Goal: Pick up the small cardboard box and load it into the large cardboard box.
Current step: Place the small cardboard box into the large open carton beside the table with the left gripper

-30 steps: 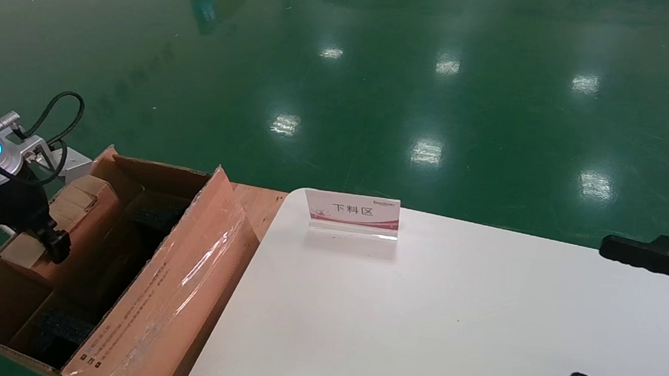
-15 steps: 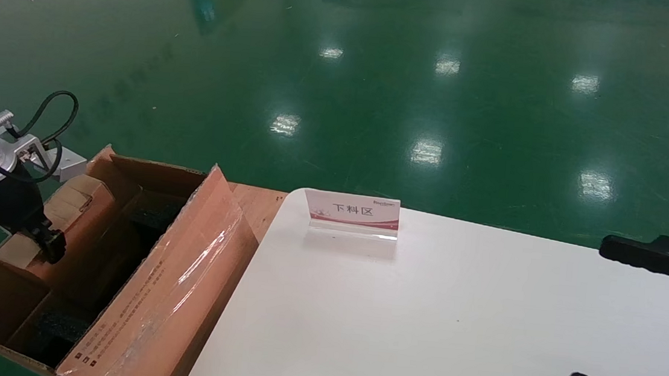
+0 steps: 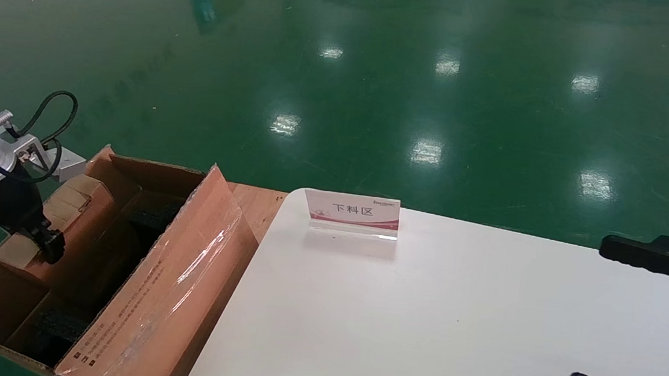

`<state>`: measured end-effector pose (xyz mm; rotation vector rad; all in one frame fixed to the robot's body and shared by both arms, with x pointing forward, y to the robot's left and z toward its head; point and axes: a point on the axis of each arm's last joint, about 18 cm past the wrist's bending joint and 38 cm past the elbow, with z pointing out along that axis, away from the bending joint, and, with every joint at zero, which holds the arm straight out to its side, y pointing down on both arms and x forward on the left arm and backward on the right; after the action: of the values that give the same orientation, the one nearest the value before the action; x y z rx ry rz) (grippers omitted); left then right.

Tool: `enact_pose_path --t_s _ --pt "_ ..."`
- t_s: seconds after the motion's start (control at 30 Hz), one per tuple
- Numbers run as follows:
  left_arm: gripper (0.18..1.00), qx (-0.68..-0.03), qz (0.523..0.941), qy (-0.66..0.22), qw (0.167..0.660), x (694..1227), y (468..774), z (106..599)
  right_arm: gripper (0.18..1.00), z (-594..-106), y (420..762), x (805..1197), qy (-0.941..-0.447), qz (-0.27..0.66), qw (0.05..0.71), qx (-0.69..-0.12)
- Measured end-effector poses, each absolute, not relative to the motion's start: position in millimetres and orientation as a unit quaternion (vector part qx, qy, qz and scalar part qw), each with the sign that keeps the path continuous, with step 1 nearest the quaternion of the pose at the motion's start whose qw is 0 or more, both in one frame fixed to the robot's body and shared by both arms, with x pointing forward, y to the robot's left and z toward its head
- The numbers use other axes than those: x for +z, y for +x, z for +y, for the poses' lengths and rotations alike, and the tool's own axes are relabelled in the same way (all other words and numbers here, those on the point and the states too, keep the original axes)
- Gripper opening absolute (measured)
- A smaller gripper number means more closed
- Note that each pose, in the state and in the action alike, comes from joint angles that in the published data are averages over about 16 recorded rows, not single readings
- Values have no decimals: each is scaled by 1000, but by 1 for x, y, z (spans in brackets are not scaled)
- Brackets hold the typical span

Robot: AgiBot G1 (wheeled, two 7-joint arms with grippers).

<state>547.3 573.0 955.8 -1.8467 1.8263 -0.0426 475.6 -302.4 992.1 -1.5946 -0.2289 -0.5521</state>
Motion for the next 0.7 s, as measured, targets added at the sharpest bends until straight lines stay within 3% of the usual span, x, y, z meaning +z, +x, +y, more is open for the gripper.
enact_pose_path --t_s 0.7 --pt "375 -16 678 -684 269 955 547 573 1001 -302 476 992 -704 -101 659 -244"
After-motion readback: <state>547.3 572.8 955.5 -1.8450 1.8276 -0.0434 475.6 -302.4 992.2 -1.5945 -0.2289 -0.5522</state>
